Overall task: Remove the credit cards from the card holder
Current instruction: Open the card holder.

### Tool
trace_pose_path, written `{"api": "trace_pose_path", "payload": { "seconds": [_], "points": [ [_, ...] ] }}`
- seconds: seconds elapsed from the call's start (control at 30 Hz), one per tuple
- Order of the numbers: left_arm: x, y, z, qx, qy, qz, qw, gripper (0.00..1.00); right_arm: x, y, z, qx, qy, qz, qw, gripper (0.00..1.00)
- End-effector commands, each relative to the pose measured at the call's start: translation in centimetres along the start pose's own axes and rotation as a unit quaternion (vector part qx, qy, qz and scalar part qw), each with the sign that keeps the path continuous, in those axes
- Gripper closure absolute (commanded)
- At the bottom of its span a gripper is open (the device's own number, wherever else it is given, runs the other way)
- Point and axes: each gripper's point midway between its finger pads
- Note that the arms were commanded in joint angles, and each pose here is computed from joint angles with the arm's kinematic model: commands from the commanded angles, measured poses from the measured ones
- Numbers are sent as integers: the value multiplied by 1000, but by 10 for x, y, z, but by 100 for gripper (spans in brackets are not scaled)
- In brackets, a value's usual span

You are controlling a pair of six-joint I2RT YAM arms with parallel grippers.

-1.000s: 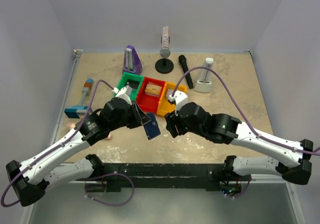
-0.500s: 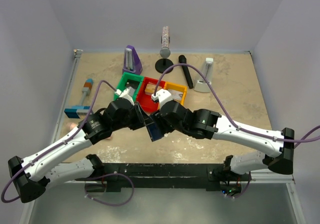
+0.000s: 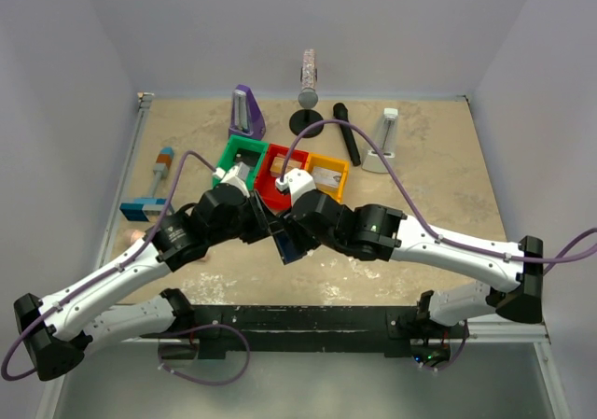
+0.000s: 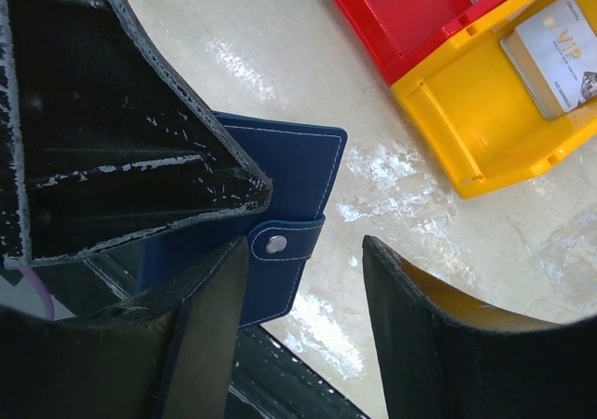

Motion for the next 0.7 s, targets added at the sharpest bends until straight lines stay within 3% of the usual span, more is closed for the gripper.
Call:
{"api": "trace_pose_path", "payload": {
  "seconds": [0.0, 0.47, 0.67],
  "points": [
    [5, -3, -12, -25, -17, -11, 999, 100, 12, -6, 3, -4, 5, -15, 1000, 43],
    [4, -5, -23, -51, -23, -6, 998, 100, -2, 6, -10, -67, -4, 25, 997, 50],
    [4, -2, -11, -24, -29, -10, 999, 100, 0, 0, -6, -50, 4, 12, 999, 45]
  ]
}}
Point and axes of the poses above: each gripper's point midway between its finger pads, its own y axis out along the fingers, its own z axis along the line the jaws close on, x = y × z, and after that the axes turned 11 degrees about y, right-handed
